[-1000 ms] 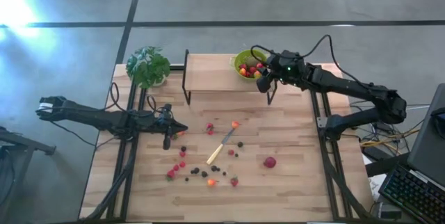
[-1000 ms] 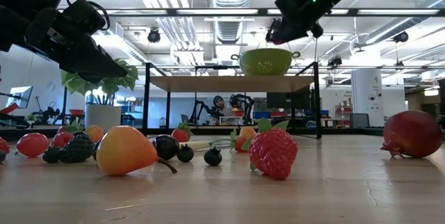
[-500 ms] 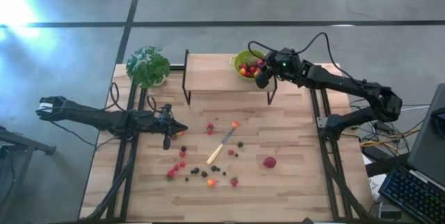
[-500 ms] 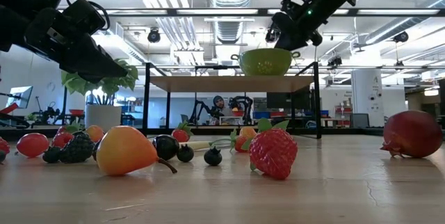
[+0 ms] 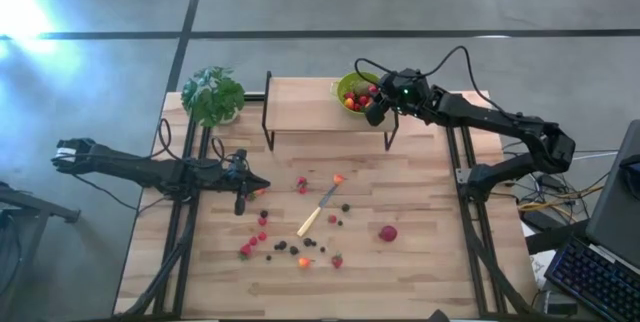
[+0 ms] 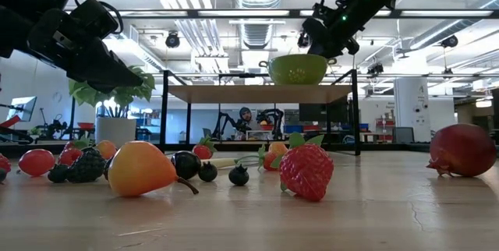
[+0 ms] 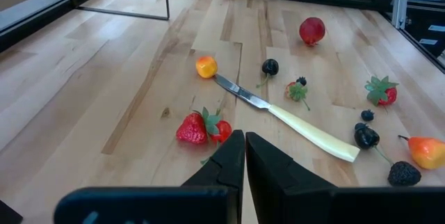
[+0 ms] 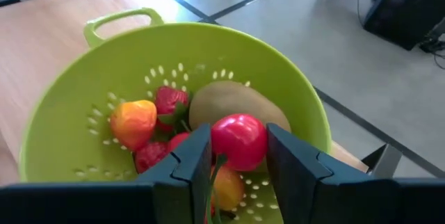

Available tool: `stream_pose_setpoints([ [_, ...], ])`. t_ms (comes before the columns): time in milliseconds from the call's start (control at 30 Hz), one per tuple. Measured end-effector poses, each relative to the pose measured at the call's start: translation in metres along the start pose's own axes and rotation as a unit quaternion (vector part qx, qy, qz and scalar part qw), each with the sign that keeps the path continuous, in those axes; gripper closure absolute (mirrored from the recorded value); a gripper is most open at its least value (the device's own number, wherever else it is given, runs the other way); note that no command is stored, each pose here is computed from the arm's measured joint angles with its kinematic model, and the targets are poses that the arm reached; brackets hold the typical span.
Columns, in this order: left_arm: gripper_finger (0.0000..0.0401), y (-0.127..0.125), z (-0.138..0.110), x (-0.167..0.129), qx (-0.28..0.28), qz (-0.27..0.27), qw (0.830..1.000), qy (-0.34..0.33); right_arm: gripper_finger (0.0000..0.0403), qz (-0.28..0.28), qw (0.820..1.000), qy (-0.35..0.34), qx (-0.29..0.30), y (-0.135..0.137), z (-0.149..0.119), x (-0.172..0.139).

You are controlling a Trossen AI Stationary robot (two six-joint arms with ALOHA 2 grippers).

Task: Pick & Place Fruit
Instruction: Put the red cherry into the strainer bowl, then put the black cherry into the green strainer bowl

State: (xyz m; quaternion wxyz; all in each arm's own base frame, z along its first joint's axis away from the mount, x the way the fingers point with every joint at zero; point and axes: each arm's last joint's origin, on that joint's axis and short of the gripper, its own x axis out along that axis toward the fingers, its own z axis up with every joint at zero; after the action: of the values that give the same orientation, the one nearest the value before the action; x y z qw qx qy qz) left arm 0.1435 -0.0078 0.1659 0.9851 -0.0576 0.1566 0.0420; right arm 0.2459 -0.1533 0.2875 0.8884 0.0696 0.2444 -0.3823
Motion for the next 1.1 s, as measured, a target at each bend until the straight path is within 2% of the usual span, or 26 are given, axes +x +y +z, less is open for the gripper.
stream_pose_setpoints([
  [100,0.0381,0.000,0.000,0.000,0.000,0.000,1.000,0.000,0.0282,0.000,1.000,0.000,-0.001,0.000,0.000,0.000],
  [400,0.0381,0.000,0.000,0.000,0.000,0.000,1.000,0.000,0.0224,0.000,1.000,0.000,-0.001,0.000,0.000,-0.001],
  [633,0.0381,0.000,0.000,0.000,0.000,0.000,1.000,0.000,0.0201,0.000,1.000,0.000,-0.001,0.000,0.000,-0.001],
  [900,0.0381,0.000,0.000,0.000,0.000,0.000,1.000,0.000,0.0206,0.008,1.000,-0.028,0.004,-0.001,0.008,-0.019],
  [1100,0.0381,0.000,0.000,0.000,0.000,0.000,1.000,0.000,0.0229,0.045,0.997,-0.062,-0.018,0.013,0.014,-0.046],
])
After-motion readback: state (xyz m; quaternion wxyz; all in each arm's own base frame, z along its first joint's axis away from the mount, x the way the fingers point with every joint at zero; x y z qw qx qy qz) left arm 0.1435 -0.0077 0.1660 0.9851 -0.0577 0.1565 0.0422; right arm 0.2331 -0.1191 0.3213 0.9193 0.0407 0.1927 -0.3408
